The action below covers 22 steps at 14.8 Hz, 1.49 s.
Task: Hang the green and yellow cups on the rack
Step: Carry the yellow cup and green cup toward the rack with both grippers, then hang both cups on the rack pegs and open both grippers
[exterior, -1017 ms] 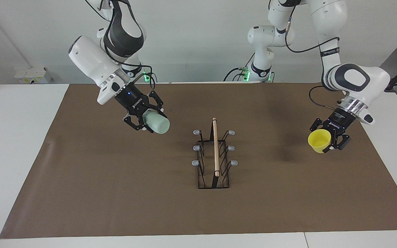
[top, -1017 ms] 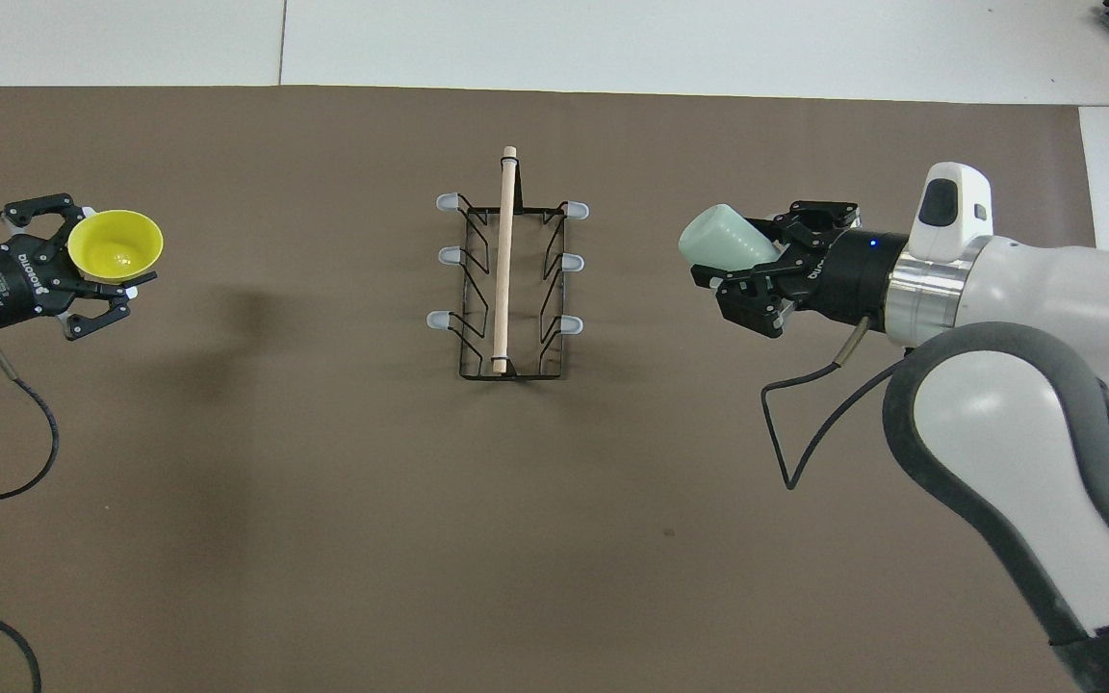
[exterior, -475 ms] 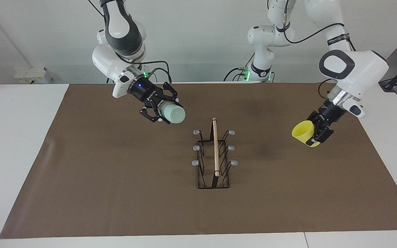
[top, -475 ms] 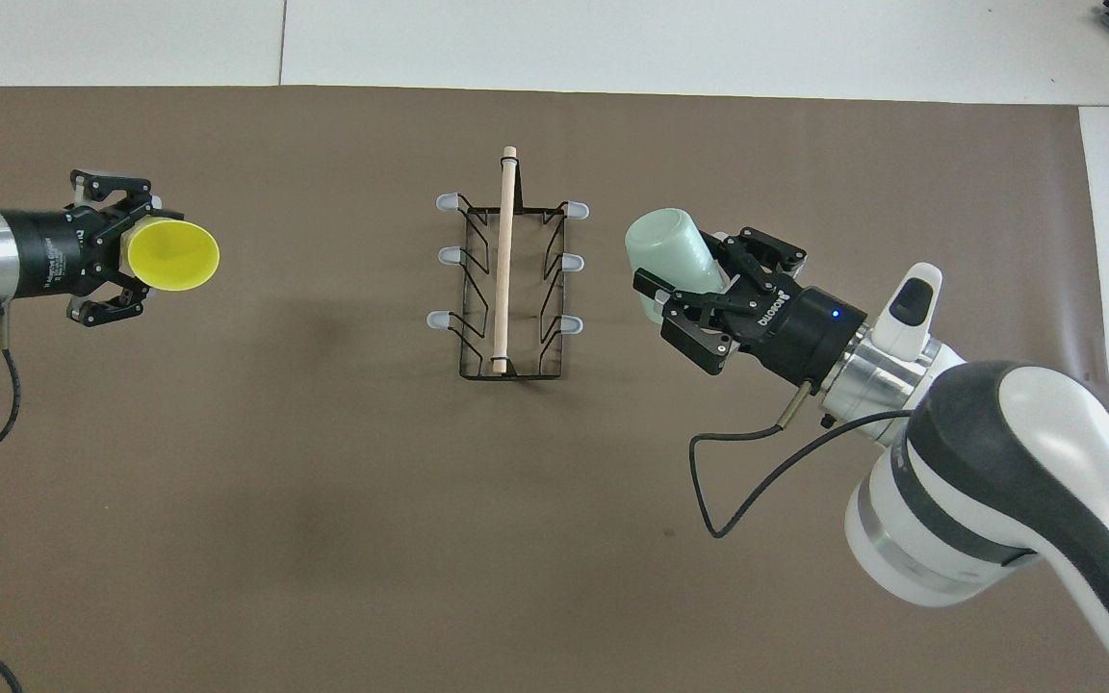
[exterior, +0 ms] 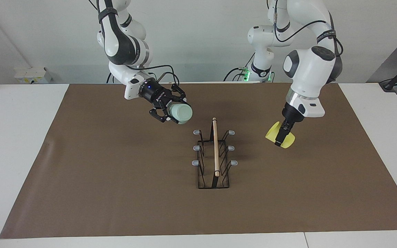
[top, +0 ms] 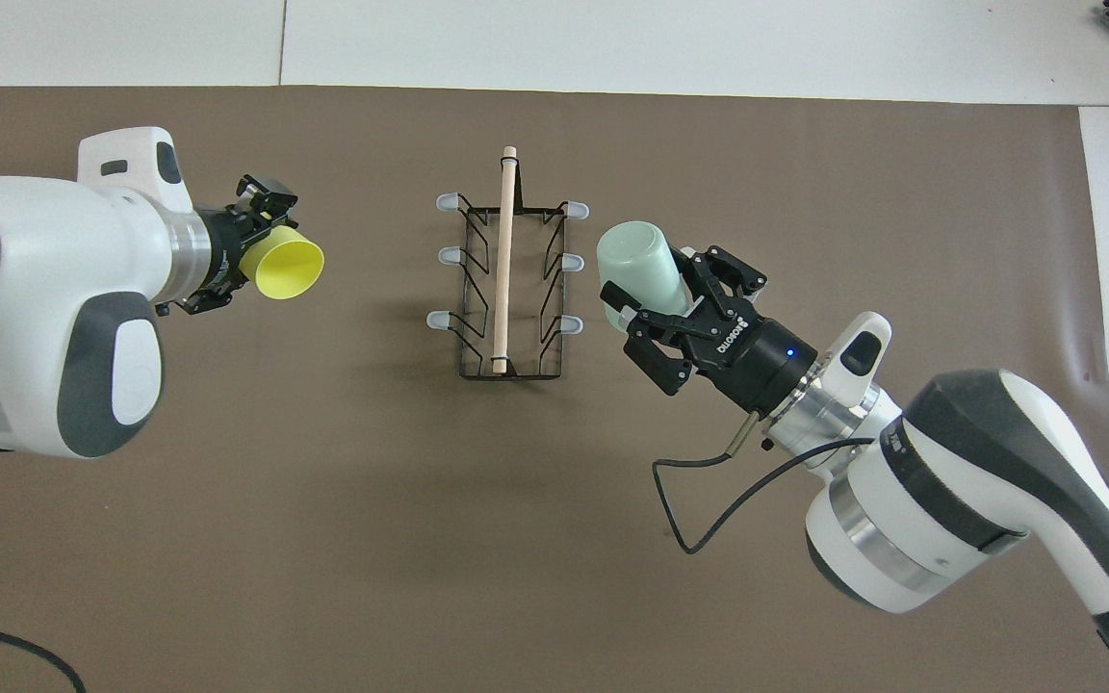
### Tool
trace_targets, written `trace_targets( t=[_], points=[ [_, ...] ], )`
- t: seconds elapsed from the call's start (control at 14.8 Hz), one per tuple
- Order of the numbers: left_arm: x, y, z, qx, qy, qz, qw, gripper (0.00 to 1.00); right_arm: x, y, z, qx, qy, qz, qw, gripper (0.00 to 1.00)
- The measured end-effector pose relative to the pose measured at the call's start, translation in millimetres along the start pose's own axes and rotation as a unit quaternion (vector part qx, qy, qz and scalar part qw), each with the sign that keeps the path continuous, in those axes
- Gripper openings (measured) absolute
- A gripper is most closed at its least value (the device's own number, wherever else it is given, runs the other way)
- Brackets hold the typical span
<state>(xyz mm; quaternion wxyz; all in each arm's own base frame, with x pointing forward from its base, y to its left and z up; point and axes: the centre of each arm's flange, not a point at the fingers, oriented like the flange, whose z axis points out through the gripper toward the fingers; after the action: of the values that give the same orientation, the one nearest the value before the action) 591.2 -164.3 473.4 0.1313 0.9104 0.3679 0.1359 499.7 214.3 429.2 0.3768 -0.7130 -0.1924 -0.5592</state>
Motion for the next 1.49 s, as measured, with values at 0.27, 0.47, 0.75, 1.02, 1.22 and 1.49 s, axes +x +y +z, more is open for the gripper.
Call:
trace_targets(
  t=[0.27,0.47,0.75,1.02,1.22,1.49],
  points=[
    [-63.3,21.0,15.1,0.017,0.056,0.097,0.994,0.68,-24.2,-9.3,14.1,0.007,0.025,-0.024,0.999,0.70],
    [-102.7,34.7,16.3,0.024,0.116,0.109,0.987,0.68,-43.3,-6.6,22.6,0.016,0.050,-0.044,0.998,0.70],
    [-145.0,38.5,24.1,0.017,0.183,0.121,0.975,0.68,-58.8,-11.5,33.6,0.035,0.062,-0.058,0.996,0.70],
    [-183.6,30.1,38.8,0.006,0.227,0.129,0.965,0.68,-76.7,-14.9,30.5,0.037,0.046,-0.052,0.997,0.70],
    [-207.2,22.3,47.5,0.013,0.228,0.139,0.964,0.68,-94.3,-22.0,28.3,0.048,0.038,-0.045,0.997,0.70],
    [-232.3,12.7,53.7,0.020,0.222,0.159,0.962,0.68,-116.9,-25.1,36.0,0.069,0.042,-0.052,0.995,0.70]
  ],
)
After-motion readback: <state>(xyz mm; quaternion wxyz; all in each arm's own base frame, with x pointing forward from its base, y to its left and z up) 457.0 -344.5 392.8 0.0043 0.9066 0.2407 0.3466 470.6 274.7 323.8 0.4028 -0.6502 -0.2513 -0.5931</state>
